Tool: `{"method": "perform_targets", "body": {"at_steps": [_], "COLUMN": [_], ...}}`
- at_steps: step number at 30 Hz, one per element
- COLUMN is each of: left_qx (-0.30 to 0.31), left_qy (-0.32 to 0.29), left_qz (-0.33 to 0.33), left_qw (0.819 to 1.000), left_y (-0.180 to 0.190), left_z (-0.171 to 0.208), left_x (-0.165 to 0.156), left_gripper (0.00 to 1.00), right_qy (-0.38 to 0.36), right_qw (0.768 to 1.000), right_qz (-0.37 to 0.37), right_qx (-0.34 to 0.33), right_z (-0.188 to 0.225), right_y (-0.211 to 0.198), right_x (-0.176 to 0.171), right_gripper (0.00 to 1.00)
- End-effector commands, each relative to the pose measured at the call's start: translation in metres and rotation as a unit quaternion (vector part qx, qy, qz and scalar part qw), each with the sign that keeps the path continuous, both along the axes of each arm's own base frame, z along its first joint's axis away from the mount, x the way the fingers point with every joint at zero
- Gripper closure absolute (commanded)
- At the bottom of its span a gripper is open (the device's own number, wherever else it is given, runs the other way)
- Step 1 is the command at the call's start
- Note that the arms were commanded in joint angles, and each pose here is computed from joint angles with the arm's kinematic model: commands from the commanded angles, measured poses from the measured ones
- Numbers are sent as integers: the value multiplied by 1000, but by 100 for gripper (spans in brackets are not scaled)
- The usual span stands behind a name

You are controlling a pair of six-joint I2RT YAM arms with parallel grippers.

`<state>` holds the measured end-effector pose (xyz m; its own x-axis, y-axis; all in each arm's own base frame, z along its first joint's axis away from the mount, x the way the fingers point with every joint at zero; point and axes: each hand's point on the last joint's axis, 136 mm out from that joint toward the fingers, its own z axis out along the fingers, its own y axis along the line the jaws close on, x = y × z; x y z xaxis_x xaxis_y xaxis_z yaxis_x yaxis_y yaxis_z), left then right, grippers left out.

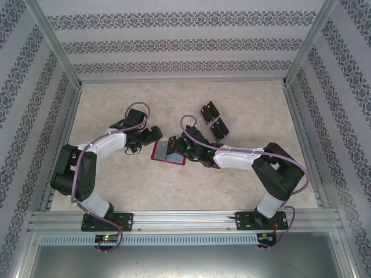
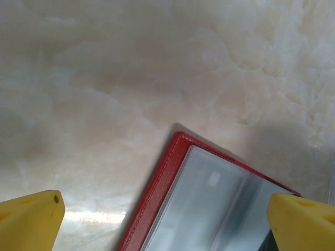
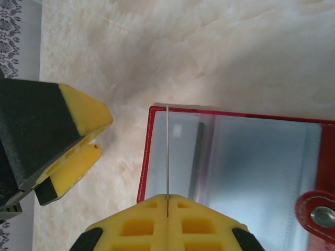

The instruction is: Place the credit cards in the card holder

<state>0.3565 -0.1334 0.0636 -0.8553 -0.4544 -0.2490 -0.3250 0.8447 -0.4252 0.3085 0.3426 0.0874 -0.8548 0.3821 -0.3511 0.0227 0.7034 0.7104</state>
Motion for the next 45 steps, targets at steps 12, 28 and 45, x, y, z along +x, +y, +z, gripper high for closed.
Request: {"method": "perform_targets", "body": {"at_steps": [12,28,45], "left_qx": [-14,-25,-42], "left_qy": [-25,-31,11], "left_qz": [-18,-21,-76], "left_qw": [999,999,996], "left_y": [-11,-12,-39], "left_z": [16,30,5], "left_x": [15,7,5], "left_gripper": [0,0,0], "right_qy": [22,93,59], "right_qw": [997,984,997], "right_qz": [-30,-31,38], "right_qx": [-74,-147,-29], "right_z": [-50,-88,-24], "right_y": [-20,-87,-45], "right_x": [-9,-48,-26], "right_gripper": [100,100,100]}}
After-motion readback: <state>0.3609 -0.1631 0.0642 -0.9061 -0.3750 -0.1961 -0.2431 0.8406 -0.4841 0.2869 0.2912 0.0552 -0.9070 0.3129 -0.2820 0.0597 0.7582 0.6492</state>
